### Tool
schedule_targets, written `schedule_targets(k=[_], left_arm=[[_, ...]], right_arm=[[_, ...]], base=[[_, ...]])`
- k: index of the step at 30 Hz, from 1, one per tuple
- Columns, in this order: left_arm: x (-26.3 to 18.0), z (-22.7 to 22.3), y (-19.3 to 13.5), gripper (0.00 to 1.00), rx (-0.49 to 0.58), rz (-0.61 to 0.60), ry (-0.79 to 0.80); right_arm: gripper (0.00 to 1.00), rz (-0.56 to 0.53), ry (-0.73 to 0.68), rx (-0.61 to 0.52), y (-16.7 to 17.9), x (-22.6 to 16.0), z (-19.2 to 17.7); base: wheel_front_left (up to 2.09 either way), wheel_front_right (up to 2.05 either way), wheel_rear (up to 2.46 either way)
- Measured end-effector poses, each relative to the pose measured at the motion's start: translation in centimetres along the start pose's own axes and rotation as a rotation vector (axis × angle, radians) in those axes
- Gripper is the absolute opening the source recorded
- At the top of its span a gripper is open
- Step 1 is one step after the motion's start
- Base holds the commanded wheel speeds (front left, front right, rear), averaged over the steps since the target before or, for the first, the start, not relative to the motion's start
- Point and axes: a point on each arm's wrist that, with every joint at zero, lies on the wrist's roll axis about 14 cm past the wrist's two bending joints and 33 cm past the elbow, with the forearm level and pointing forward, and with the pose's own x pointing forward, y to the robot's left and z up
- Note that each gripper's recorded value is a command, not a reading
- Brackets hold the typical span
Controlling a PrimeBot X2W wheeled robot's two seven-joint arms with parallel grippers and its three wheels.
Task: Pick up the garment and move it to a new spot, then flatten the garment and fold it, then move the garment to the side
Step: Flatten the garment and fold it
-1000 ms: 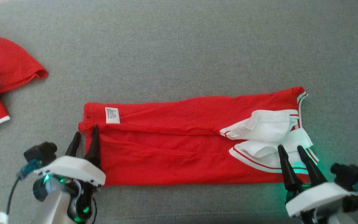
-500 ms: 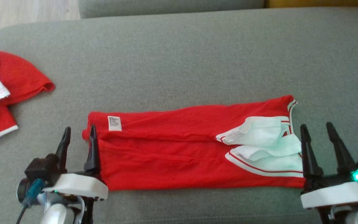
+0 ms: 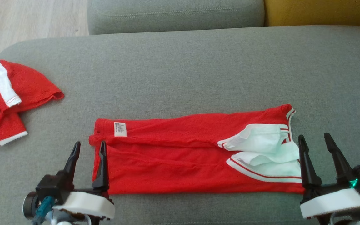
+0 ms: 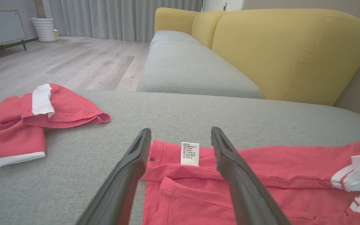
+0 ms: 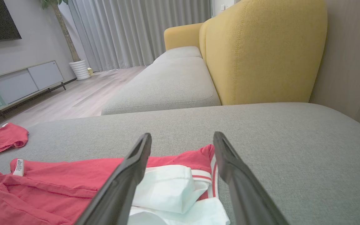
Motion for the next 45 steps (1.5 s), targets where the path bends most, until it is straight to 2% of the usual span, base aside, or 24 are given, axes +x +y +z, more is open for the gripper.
schedule_targets(k=[8, 18, 24, 29, 35, 43, 44, 45], left_arm=[[-0.1, 0.0, -0.1, 1.00, -0.001, -0.003, 0.000], [0.2, -0.4, -0.2, 1.00, -0.003, -0.004, 0.014], [2.0, -0.2, -0.5, 1.00, -0.011, -0.011, 0.002], [3.3, -0.7, -0.8, 1.00, -0.018, -0.026, 0.014], [3.5, -2.3, -0.5, 1.00, -0.034, -0.013, 0.059], [3.9, -2.2, -0.2, 1.00, -0.040, -0.001, 0.055], [4.0, -2.3, -0.2, 1.00, -0.035, -0.002, 0.054], [4.1, -2.3, -0.2, 1.00, -0.032, -0.003, 0.055]], right_arm=[[1.00, -0.005, 0.011, -0.001, -0.2, 0.0, -0.2], [1.00, -0.039, 0.083, 0.017, -1.4, 0.5, -2.5], [1.00, -0.057, 0.159, 0.026, -2.6, 3.6, -4.7], [1.00, -0.047, 0.283, 0.020, -3.0, 6.2, -7.8], [1.00, -0.052, 0.512, 0.048, -2.9, 5.5, -13.4], [1.00, -0.055, 0.559, 0.097, -2.4, 4.7, -14.1], [0.93, -0.056, 0.567, 0.101, -2.4, 4.6, -14.2], [0.45, -0.057, 0.573, 0.105, -2.3, 4.5, -14.2]], base=[[0.00, 0.00, 0.00], [0.00, 0.00, 0.00], [0.00, 0.00, 0.00], [0.00, 0.00, 0.00], [0.00, 0.00, 0.00], [0.00, 0.00, 0.00], [0.00, 0.00, 0.00], [0.00, 0.00, 0.00]])
